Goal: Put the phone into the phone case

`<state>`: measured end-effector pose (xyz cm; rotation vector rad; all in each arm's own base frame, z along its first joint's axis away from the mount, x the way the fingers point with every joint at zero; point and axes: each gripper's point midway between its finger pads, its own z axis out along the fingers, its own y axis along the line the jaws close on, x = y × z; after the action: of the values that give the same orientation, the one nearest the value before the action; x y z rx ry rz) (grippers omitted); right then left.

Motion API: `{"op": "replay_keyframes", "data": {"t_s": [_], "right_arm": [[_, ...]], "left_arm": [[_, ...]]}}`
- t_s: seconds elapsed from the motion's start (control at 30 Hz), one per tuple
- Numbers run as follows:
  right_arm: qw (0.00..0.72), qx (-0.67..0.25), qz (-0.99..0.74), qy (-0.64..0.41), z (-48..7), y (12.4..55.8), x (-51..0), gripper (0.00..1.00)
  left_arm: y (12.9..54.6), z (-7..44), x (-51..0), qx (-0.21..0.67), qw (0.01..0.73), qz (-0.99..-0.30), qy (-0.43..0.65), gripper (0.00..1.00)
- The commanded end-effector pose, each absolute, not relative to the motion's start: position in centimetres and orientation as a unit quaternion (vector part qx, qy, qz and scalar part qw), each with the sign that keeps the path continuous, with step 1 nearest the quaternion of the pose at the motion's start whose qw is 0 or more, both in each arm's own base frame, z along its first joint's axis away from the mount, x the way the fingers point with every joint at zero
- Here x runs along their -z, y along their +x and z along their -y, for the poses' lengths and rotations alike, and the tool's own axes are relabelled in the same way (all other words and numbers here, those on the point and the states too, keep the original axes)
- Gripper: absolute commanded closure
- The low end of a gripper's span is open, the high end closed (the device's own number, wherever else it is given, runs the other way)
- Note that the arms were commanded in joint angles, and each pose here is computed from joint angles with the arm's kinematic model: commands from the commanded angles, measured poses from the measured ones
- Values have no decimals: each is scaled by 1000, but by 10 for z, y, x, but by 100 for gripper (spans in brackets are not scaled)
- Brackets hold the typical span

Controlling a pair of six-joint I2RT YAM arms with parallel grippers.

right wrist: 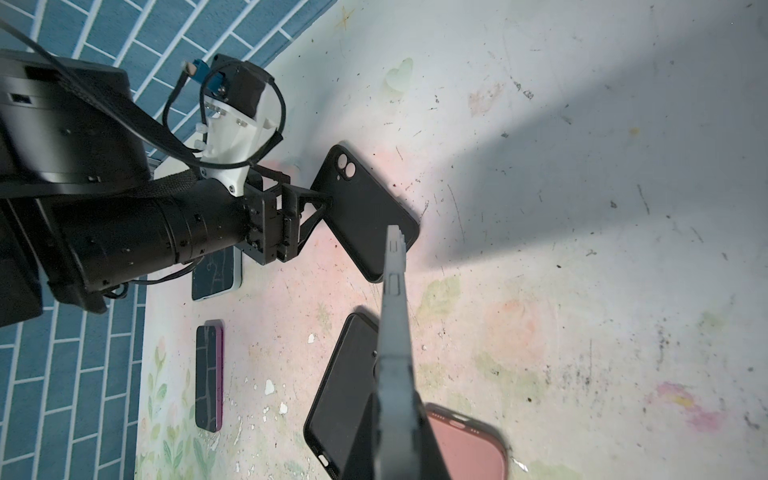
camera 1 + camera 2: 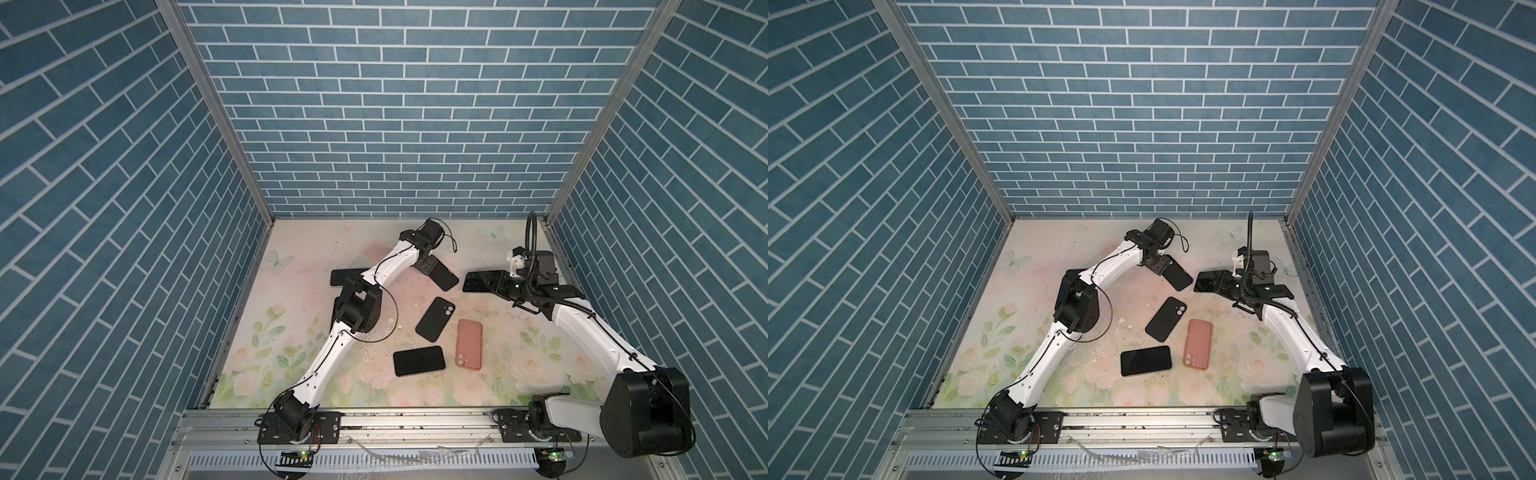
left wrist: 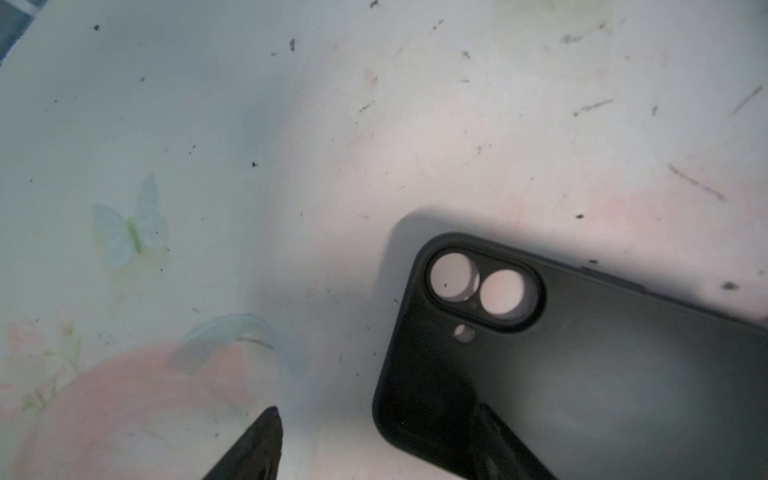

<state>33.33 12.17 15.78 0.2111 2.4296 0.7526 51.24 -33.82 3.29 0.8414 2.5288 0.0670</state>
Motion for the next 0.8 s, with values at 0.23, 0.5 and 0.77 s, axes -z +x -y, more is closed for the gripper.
{"op": "replay_keyframes", "data": {"t_s": [0.23, 0.5, 0.77], "right_arm": [[337, -277, -898, 57, -117, 337, -178, 100], [336, -279, -898, 58, -116, 335, -176, 100], [327, -301, -894, 51, -125, 335, -174, 100]], "left_arm": [[493, 294, -5, -75, 174, -943, 273, 50], [470, 242, -12, -104, 160, -960, 206, 56], [423, 208, -11, -68, 106, -988, 90, 56]]}}
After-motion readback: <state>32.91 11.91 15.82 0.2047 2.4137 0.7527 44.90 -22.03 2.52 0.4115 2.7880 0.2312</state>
